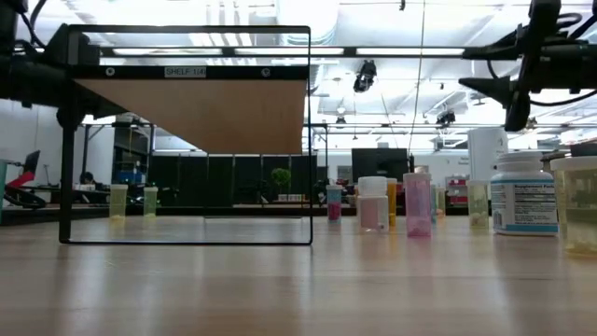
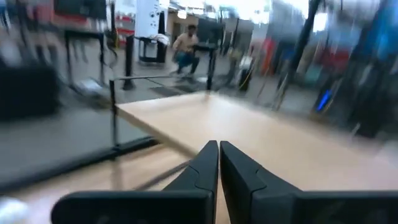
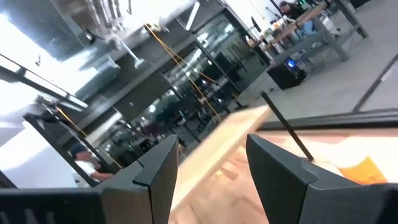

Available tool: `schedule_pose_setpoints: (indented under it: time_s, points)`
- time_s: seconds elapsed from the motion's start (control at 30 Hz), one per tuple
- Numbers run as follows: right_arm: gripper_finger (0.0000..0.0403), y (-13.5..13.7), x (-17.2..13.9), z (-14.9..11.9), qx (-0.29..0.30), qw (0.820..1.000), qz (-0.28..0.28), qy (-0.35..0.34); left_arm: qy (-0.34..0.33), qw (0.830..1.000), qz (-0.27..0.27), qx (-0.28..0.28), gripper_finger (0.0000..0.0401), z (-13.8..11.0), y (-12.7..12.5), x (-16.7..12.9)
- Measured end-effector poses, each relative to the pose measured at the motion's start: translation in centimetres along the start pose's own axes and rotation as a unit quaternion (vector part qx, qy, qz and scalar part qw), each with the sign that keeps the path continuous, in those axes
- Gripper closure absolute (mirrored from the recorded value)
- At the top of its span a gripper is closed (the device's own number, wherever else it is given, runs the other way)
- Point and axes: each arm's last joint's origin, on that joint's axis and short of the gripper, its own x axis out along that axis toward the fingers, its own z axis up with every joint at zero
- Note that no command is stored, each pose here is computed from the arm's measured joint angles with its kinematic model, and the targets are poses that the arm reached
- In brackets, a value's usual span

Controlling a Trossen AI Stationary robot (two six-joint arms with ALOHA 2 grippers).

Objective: Pick and place medicine bottles onto shelf by color
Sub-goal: Put the left bottom yellow tablet bottle on the shelf

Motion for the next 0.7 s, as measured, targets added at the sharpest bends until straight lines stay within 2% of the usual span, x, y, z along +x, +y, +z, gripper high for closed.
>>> schedule_pose_setpoints:
  time_s: [0.07,0.13,0.2,0.47,0.7]
  points:
    - [0.0223,0.3,0.0,0.4,0.009,1.000,0.014,-0.018,-0.032,0.991,-0.010,-0.128,0.0401,1.1,-0.2,0.0]
    - [0.0223,0.7,0.0,1.0,0.019,0.999,0.029,-0.039,-0.072,0.961,-0.027,-0.267,0.0401,2.5,-0.2,-0.2]
    - [0.0222,1.1,-0.1,1.6,0.031,0.996,0.046,-0.063,-0.102,0.928,-0.043,-0.356,0.0401,3.6,-0.1,-0.4]
    - [0.0222,3.0,-0.6,4.4,0.065,0.987,0.088,-0.117,-0.187,0.863,-0.065,-0.465,0.0401,6.4,0.9,-1.3]
    - [0.0222,5.1,-1.3,7.7,0.061,0.981,0.108,-0.150,-0.194,0.844,-0.042,-0.497,0.0401,6.6,1.2,-1.4]
